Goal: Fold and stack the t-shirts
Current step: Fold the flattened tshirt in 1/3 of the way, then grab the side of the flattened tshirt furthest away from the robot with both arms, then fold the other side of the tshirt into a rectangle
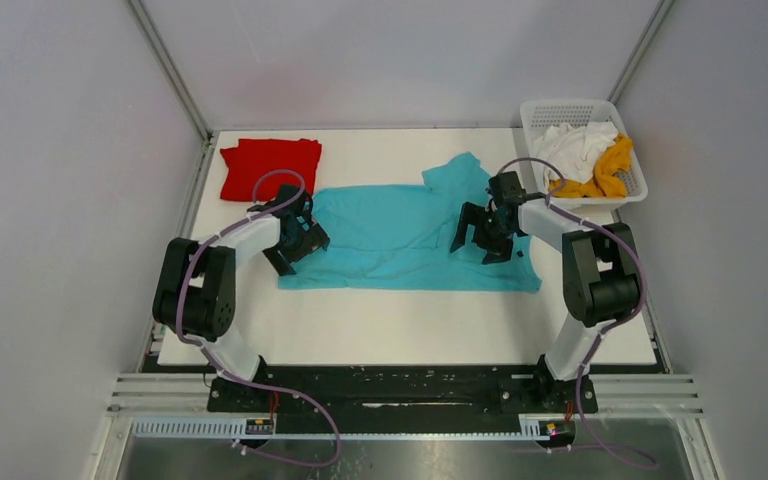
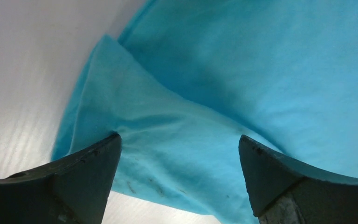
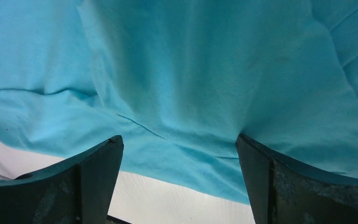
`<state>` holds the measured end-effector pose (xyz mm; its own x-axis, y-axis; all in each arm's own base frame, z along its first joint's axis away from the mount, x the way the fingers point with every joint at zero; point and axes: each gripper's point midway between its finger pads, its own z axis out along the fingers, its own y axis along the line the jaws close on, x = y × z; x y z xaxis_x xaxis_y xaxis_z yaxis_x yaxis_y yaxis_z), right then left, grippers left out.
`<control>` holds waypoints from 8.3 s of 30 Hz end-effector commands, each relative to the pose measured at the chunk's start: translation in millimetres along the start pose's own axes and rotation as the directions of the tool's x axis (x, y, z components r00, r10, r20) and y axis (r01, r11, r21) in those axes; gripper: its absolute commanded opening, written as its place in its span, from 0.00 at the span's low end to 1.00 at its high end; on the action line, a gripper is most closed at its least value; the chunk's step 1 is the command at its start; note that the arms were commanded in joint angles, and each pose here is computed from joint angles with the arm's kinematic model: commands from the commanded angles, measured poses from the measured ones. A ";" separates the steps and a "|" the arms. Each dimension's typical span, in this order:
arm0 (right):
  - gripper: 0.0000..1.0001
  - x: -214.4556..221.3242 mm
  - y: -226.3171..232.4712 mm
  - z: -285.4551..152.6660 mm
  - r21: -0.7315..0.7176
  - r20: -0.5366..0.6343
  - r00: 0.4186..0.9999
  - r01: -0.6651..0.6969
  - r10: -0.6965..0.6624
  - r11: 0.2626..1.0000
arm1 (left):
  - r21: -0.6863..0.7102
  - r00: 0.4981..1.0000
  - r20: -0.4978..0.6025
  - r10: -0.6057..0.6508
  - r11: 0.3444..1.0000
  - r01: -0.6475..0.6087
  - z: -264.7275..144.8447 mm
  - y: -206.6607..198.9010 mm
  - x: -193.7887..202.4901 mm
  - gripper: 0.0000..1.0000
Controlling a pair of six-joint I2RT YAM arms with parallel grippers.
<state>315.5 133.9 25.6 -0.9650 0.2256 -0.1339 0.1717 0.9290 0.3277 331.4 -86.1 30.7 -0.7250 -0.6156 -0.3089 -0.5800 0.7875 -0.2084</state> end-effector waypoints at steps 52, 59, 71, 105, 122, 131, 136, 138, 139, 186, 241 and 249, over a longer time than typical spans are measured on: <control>0.99 -9.0 -17.2 -98.3 0.122 0.282 0.957 0.036 -0.069 0.992 | -0.032 0.971 0.236 0.025 0.999 -0.018 -112.8 46.0 -13.7 0.99; 0.99 -99.9 9.8 -83.9 0.174 0.316 0.945 0.025 -0.080 0.984 | -0.093 0.976 0.217 0.030 0.996 -0.010 -76.9 10.0 -77.2 0.99; 0.99 -181.4 24.2 -13.0 0.213 0.271 0.962 -0.092 0.032 0.973 | -0.130 0.997 0.068 0.041 0.991 -0.032 8.7 -29.6 -103.4 0.99; 0.02 -107.6 14.9 23.7 0.148 0.039 0.995 -0.098 0.093 0.984 | -0.094 0.997 -0.072 0.010 0.995 -0.017 40.1 -41.0 -88.2 0.72; 0.00 -121.0 23.1 -15.1 0.119 0.142 0.989 0.032 -0.049 0.992 | -0.256 1.000 0.021 -0.008 0.966 0.013 19.6 -17.5 -110.2 0.71; 0.00 -113.1 25.8 -17.6 0.095 0.124 0.991 0.043 -0.055 0.995 | -0.291 0.997 -0.065 -0.034 0.957 0.014 28.9 -6.7 -86.6 0.64; 0.00 -109.5 29.0 -20.7 0.074 0.119 0.991 0.048 -0.057 0.996 | -0.301 0.991 -0.122 -0.062 0.953 0.023 40.0 -0.1 -62.7 0.60; 0.00 -106.6 28.2 -21.3 0.075 0.114 0.992 0.053 -0.062 0.996 | -0.308 0.992 -0.109 -0.067 0.951 0.030 38.6 0.3 -63.2 0.59; 0.00 -104.9 27.6 -22.0 0.075 0.112 0.992 0.058 -0.066 0.995 | -0.311 0.992 -0.105 -0.069 0.950 0.033 38.5 1.2 -62.9 0.59; 0.00 -125.0 51.9 -55.3 0.050 0.226 0.934 0.272 -0.276 0.961 | -0.164 0.997 0.056 -0.046 0.985 0.055 -16.8 -8.1 -88.7 0.00; 0.23 168.7 -60.4 -87.4 0.234 -0.141 0.981 0.166 -0.135 0.958 | -0.205 0.985 0.175 -0.016 0.977 0.052 -67.5 98.6 12.9 0.15; 0.99 199.1 -34.7 -100.5 0.000 -0.128 0.974 0.191 -0.189 0.982 | -0.177 0.936 0.340 -0.085 0.972 0.153 -118.7 112.7 -8.9 0.99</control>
<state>95.2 96.9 56.8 -0.9999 0.0117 0.0116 0.0133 0.9880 0.1538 220.9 -10.3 76.4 -0.6233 -0.6226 -0.4731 -0.7040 0.7102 -0.0070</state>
